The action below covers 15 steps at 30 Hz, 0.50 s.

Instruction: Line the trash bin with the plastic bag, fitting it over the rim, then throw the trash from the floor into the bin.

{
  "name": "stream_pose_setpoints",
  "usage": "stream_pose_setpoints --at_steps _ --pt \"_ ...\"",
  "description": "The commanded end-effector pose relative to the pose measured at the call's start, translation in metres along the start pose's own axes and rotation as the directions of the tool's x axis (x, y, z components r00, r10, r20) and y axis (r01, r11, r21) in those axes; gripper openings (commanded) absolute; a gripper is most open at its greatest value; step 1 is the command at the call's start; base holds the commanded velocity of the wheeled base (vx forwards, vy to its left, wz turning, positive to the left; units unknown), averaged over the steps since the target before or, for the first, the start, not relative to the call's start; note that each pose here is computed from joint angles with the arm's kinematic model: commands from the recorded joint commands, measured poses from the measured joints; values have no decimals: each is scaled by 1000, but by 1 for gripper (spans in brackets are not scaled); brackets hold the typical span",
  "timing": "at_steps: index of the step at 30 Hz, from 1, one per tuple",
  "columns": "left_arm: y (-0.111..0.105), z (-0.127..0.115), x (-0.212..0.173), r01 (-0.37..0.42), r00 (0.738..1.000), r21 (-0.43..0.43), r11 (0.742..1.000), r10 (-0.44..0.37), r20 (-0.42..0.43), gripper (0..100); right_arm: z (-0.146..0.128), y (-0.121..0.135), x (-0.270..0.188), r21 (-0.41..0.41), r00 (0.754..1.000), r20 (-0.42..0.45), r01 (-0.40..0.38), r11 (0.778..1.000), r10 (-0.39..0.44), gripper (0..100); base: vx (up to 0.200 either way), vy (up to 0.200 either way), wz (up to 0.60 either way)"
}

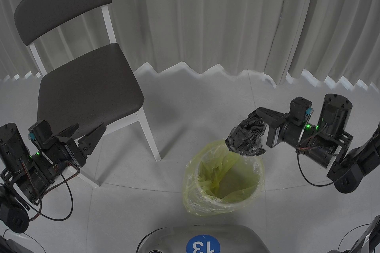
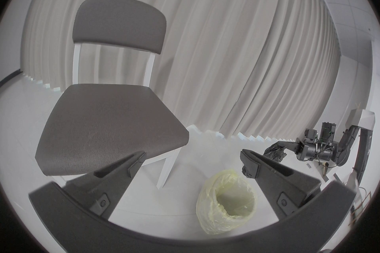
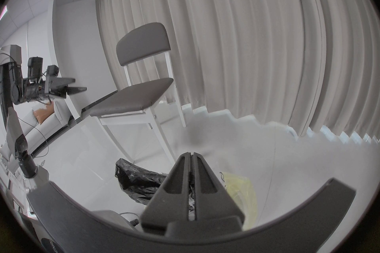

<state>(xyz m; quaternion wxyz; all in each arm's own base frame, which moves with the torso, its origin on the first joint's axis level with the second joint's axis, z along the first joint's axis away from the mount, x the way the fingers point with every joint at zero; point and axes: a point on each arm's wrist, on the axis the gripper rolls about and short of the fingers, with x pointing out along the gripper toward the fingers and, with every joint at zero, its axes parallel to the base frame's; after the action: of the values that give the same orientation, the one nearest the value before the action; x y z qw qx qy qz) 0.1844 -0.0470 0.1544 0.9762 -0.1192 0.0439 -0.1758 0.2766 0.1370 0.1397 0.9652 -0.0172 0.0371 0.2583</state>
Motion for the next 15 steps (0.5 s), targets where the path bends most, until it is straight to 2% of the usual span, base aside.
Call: stream_pose_setpoints --at_steps 1,5,15 --pt "-3 4 -5 15 1000 22 1000 -16 24 100 -8 17 -4 -3 998 -29 -50 999 50 0 0 0 0" --pt "-5 8 -8 18 999 36 999 -20 45 100 -29 25 5 1 992 -98 -74 997 74 0 0 0 0" --pt "-5 10 -10 20 998 47 999 -23 58 100 -59 25 24 7 983 -169 -75 997 75 0 0 0 0"
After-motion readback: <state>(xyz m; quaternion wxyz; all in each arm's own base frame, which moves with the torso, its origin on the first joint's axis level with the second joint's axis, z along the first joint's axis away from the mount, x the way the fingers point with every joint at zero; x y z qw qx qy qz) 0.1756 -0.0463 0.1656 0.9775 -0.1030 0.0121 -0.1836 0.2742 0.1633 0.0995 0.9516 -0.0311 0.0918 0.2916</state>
